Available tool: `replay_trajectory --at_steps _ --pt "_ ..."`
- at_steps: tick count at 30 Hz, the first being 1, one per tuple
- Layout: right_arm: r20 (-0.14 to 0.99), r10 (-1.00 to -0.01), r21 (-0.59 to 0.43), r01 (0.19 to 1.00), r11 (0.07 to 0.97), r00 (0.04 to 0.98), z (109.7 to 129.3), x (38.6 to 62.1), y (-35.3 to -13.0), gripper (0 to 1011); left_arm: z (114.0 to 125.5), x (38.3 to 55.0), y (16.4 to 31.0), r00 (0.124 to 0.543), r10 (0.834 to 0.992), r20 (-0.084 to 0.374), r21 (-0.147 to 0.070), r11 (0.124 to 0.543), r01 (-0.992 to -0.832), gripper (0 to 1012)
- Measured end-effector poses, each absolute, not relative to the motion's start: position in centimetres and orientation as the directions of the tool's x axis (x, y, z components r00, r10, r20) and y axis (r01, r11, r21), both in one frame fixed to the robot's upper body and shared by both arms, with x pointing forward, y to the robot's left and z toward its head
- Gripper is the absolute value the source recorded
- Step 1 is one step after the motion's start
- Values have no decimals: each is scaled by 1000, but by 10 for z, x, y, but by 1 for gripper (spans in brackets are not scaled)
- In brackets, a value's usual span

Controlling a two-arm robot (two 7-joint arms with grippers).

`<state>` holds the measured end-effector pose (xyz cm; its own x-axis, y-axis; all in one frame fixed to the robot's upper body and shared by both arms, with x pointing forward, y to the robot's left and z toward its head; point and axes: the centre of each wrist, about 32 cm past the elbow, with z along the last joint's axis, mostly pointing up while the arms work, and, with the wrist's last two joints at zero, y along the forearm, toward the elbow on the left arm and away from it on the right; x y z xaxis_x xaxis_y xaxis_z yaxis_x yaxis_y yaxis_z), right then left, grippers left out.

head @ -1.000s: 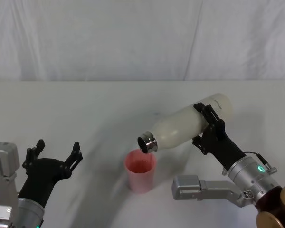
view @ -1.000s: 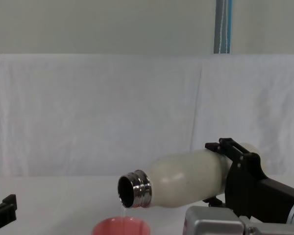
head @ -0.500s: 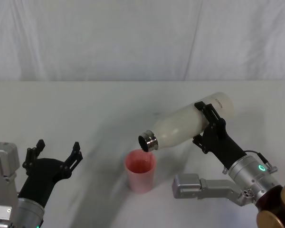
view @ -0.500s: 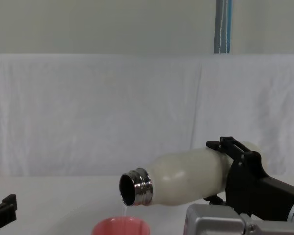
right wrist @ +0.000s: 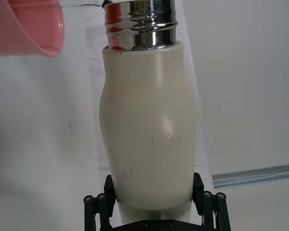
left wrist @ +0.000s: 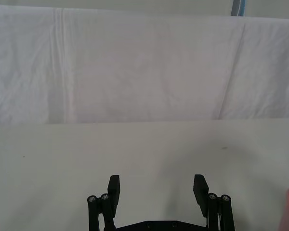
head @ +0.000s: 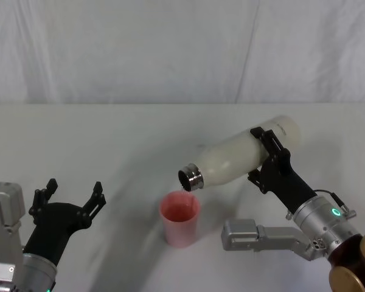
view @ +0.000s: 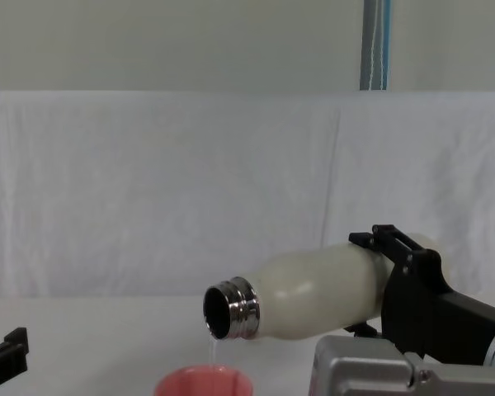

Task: Grasp the thermos with one hand and pour water into the cup lid.

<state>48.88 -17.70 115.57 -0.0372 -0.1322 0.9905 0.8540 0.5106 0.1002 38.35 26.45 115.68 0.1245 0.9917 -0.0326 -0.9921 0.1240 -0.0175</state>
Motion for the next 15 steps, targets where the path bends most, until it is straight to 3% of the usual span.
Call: replay_trajectory --at_steps 15 --pt "991 -130 101 854 511 -40 1156 491 -178 956 1157 384 265 124 992 -33 -18 124 -992 1001"
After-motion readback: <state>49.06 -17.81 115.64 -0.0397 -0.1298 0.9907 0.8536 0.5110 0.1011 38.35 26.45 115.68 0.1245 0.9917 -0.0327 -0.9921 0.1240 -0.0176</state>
